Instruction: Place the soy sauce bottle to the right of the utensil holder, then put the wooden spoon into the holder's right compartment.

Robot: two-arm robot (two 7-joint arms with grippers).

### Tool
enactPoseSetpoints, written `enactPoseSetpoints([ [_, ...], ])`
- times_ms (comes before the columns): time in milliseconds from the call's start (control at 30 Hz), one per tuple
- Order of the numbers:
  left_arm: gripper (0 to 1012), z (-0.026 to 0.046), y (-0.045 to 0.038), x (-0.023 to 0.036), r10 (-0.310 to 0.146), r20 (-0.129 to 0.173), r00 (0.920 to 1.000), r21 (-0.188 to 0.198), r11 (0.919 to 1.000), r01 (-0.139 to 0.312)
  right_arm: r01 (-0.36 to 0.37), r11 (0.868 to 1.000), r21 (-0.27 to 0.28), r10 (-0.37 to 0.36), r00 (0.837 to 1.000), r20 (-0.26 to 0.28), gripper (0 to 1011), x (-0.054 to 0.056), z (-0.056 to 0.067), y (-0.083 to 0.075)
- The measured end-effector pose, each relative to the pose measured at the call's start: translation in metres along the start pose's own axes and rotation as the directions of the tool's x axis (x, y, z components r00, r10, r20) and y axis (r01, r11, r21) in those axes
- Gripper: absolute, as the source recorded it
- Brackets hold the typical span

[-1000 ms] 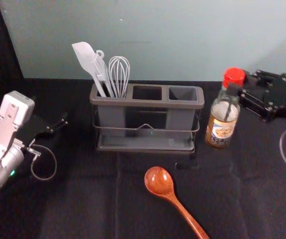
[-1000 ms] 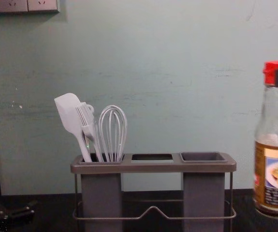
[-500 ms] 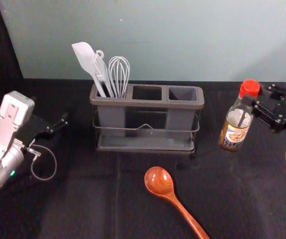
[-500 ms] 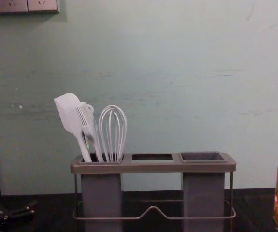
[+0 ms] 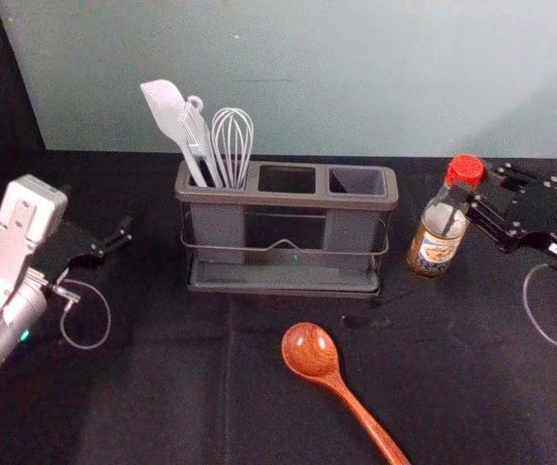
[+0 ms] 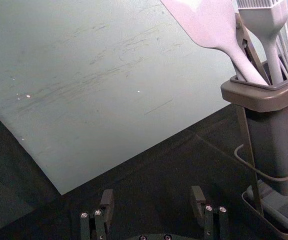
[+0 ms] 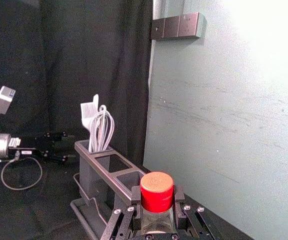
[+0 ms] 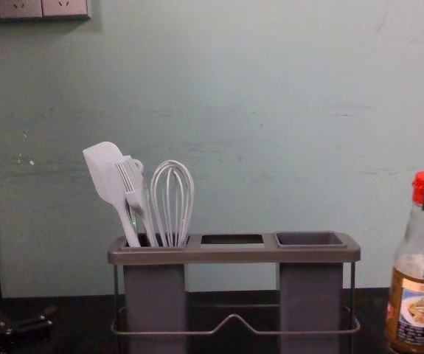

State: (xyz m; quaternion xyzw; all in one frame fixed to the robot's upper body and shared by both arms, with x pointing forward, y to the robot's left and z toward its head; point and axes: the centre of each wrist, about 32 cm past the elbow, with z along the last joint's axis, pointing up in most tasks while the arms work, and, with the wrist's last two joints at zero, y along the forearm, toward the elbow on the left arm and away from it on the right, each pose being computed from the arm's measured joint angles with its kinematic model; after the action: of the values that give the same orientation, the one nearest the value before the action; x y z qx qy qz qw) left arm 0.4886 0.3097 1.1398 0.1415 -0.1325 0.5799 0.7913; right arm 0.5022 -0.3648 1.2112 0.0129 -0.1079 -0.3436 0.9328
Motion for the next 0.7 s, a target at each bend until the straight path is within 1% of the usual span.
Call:
enactPoseSetpoints([
  [33,1005,0.0000,0.0000,0.0000,0.000,0.000,1.0000,0.000,1.0000,0.000,0.000,1.000,0.000,0.000,1.000,0.000,367,0.000,0.000,0.000],
  [200,1005,0.0000,0.0000,0.0000,0.000,0.000,1.0000,0.000,1.0000,0.000,-0.004,1.000,0.017,0.004,1.000,0.015,367,0.002,-0.011,0.009],
  [367,1005,0.0000,0.0000,0.0000,0.000,0.000,1.0000,0.000,1.0000,0.000,-0.005,1.000,0.009,0.005,1.000,0.012,369,0.004,-0.022,0.017],
  [700,1005,0.0000,0.0000,0.0000,0.000,0.000,1.0000,0.000,1.0000,0.000,0.000,1.000,0.000,0.000,1.000,0.002,369,0.007,-0.035,0.023],
])
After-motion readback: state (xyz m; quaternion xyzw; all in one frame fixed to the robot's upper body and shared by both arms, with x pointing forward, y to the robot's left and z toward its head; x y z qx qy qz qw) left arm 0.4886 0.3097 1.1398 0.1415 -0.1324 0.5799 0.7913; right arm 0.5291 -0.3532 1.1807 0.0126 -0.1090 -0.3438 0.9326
